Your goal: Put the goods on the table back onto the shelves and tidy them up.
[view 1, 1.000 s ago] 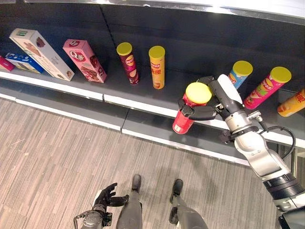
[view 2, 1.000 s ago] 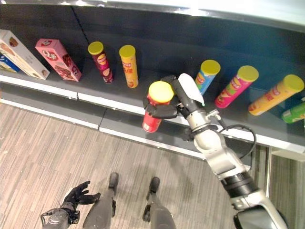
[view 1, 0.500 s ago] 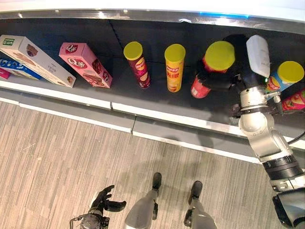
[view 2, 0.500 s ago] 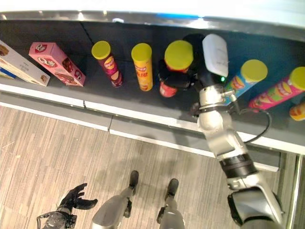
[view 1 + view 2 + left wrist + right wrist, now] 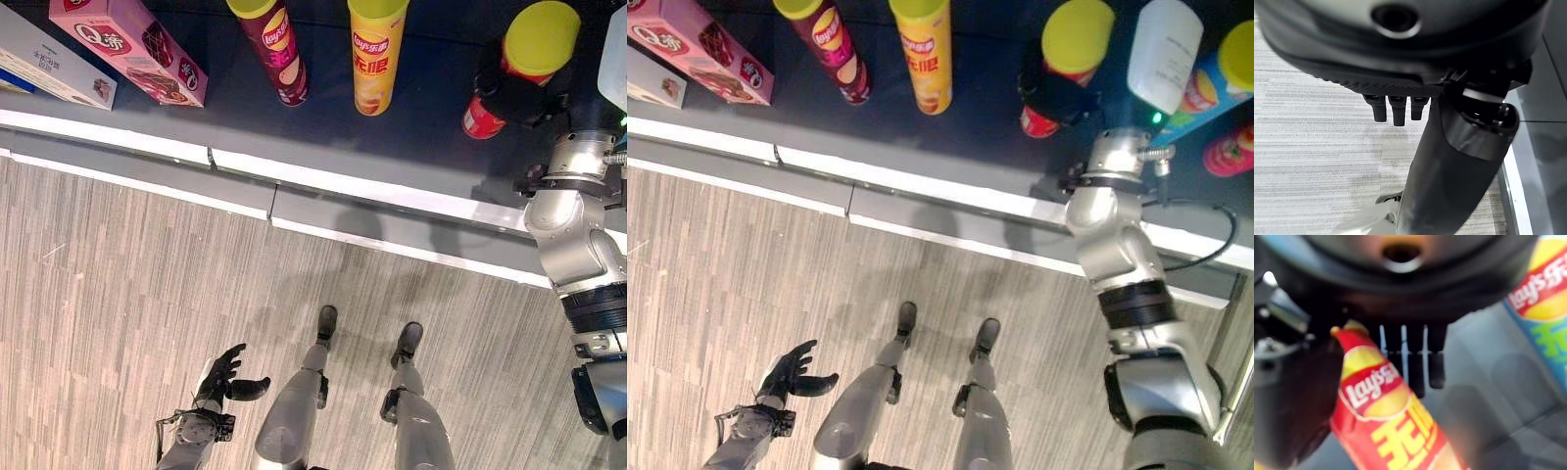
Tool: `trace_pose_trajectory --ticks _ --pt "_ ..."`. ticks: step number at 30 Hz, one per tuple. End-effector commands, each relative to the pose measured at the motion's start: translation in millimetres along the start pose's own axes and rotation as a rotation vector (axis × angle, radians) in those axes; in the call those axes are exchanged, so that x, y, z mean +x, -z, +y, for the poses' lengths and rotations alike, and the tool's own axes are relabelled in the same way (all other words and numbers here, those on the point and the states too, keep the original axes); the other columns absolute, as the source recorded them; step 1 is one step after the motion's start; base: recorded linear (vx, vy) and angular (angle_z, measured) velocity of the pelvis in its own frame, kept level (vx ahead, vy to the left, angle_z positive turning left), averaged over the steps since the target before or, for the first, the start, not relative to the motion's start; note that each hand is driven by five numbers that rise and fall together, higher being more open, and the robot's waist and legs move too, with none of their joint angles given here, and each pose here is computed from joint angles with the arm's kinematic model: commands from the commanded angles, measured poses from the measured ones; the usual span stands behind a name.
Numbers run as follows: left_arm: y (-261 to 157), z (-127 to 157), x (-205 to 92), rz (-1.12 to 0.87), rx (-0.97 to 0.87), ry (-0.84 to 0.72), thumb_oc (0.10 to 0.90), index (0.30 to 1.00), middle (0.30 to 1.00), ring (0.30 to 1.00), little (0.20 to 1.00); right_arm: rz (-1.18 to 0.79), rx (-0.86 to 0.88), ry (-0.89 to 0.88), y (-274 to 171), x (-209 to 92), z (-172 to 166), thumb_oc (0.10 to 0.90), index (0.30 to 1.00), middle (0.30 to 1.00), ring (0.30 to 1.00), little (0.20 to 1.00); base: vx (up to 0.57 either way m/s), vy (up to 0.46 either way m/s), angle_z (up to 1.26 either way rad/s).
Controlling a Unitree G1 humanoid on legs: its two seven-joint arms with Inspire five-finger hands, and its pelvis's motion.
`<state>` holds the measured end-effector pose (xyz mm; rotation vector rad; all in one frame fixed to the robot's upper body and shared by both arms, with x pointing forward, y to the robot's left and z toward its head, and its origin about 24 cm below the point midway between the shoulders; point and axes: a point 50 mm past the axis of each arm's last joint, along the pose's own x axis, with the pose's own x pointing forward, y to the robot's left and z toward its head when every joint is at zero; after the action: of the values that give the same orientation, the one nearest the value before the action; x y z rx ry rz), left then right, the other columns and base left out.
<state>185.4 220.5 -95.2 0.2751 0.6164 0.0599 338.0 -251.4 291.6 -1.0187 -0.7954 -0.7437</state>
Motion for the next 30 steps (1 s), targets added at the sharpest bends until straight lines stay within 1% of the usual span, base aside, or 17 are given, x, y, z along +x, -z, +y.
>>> trace_pose_trajectory --ticks 1,4,7,13,25,26,27,30 --pt "23.6 19.7 -11.1 0.064 0.057 -0.061 0.8 0.9 0.9 0.9 0.9 -0.142 -0.011 0.203 -22.5 31.2 -39.0 0.4 0.3 0.3 0.3 0.3 0.01 0.011 0.04" --pt "21.3 19.2 -10.4 0.055 0.06 -0.06 0.8 0.9 0.9 0.9 0.9 -0.127 0.015 0.176 -22.1 26.8 -32.3 0.4 0.3 0.3 0.3 0.3 0.0 0.0 0.0" --pt "16.8 16.8 -8.8 0.039 0.044 -0.06 0.8 0.9 0.9 0.9 0.9 -0.088 0.084 0.165 -21.1 21.6 -25.8 0.4 0.3 0.3 0.3 0.3 0.0 0.0 0.0" --pt "22.7 14.7 -11.1 0.064 0.049 -0.055 0.8 0.9 0.9 0.9 0.9 -0.076 0.145 0.102 -22.8 5.5 -13.1 0.4 0.3 0.3 0.3 0.3 0.0 -0.01 0.02" --pt "22.4 14.0 -11.5 0.061 0.05 -0.054 0.8 0.9 0.9 0.9 0.9 -0.072 0.165 0.058 -25.9 7.2 -5.4 0.4 0.3 0.3 0.3 0.3 0.0 0.0 0.0" --pt "22.4 14.0 -11.5 0.061 0.05 -0.054 0.8 0.9 0.9 0.9 0.9 -0.072 0.165 0.058 -25.9 7.2 -5.3 0.502 0.453 0.453 0.453 0.453 0.0 0.0 0.0" --pt "22.6 13.4 -11.3 0.063 0.052 -0.051 0.8 0.9 0.9 0.9 0.9 -0.066 0.177 0.056 -26.3 6.5 -3.8 0.8 0.9 0.9 0.9 0.9 0.0 0.0 0.0" --pt "22.0 13.4 -10.4 0.063 0.054 -0.053 0.8 0.9 0.9 0.9 0.9 -0.061 0.196 0.061 -27.0 5.0 -3.4 0.8 0.9 0.9 0.9 0.9 0.0 0.0 0.0"
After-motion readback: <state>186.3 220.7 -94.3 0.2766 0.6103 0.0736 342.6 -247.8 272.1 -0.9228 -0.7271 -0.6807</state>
